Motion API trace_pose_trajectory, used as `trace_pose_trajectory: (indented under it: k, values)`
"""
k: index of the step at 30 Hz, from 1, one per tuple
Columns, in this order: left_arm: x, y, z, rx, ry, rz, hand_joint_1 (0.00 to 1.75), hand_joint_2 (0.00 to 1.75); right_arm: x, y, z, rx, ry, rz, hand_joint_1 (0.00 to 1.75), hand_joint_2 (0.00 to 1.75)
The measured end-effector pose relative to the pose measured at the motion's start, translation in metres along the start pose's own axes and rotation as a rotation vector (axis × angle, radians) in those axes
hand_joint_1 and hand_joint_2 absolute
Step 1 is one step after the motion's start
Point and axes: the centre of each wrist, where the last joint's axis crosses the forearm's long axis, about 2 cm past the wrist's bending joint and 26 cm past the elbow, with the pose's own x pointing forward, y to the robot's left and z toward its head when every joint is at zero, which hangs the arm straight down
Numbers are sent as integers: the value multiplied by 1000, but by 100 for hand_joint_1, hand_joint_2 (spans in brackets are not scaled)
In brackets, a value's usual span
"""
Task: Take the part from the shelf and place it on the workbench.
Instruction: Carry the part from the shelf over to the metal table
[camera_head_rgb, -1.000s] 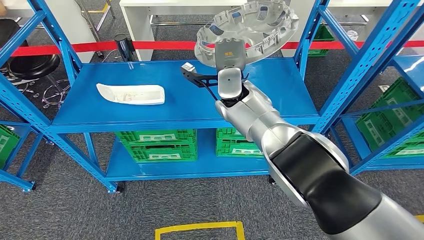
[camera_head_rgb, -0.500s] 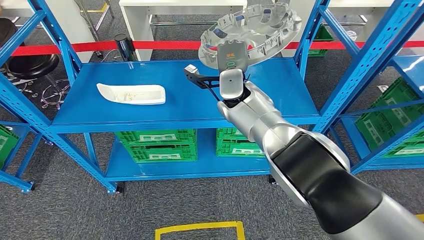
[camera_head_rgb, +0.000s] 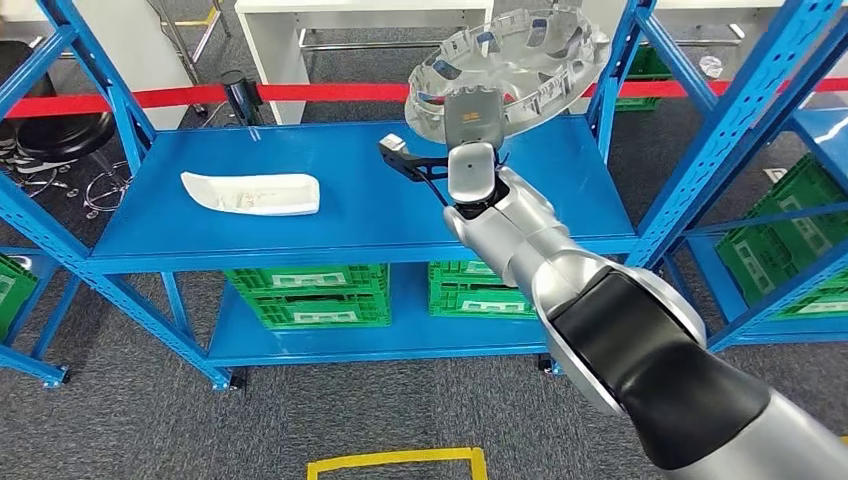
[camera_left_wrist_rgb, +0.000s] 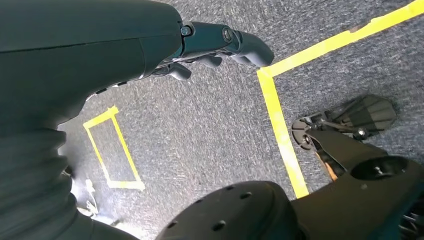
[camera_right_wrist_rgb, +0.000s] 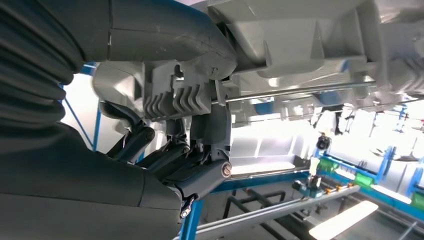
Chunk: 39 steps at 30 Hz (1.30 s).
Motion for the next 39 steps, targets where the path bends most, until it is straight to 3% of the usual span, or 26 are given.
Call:
trace_pose_trajectory:
  k: [10, 39]
  values:
    - [7, 2, -1, 0, -12, -4, 0, 175, 3, 3, 2, 9, -8, -2, 175, 175]
    - [-2, 3, 1, 8, -1, 7, 0, 175, 10, 2, 4, 20, -16, -9, 175, 175]
